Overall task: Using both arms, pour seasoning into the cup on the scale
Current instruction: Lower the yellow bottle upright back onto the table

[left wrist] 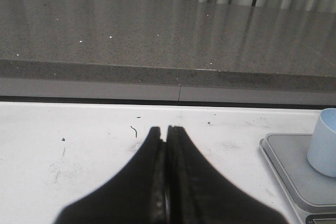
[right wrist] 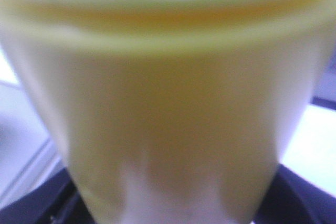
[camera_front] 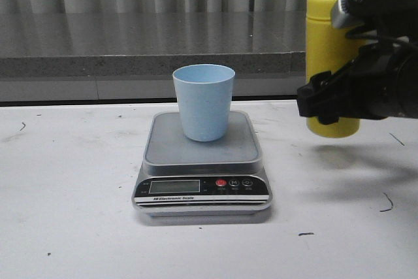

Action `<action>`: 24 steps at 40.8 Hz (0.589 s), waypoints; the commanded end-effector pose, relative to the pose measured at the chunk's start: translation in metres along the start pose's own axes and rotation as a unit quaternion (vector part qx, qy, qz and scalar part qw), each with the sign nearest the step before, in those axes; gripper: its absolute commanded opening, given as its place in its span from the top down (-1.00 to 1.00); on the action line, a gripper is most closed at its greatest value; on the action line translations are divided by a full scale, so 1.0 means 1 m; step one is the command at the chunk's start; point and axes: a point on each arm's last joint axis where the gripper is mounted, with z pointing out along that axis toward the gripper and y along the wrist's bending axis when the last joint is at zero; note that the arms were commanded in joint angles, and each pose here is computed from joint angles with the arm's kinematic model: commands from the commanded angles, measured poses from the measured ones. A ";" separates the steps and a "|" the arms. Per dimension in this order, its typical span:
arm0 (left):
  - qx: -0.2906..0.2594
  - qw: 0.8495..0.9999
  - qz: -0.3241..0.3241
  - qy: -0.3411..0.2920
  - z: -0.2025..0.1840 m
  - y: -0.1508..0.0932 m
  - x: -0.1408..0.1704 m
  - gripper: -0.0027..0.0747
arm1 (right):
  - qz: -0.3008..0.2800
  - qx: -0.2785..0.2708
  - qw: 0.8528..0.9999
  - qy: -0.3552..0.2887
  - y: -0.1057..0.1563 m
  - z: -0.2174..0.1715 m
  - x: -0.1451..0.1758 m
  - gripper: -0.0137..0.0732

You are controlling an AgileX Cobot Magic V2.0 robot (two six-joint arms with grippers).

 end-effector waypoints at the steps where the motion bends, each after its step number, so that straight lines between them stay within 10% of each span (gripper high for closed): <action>1: 0.000 0.999 -0.010 -0.049 -0.001 -0.001 -0.016 0.98 | -0.004 0.007 0.996 -0.088 -0.001 0.004 -0.018 0.14; 24: 0.000 0.999 -0.010 -0.049 -0.001 -0.001 -0.016 0.98 | 0.043 0.004 0.996 -0.078 0.001 0.011 -0.004 0.14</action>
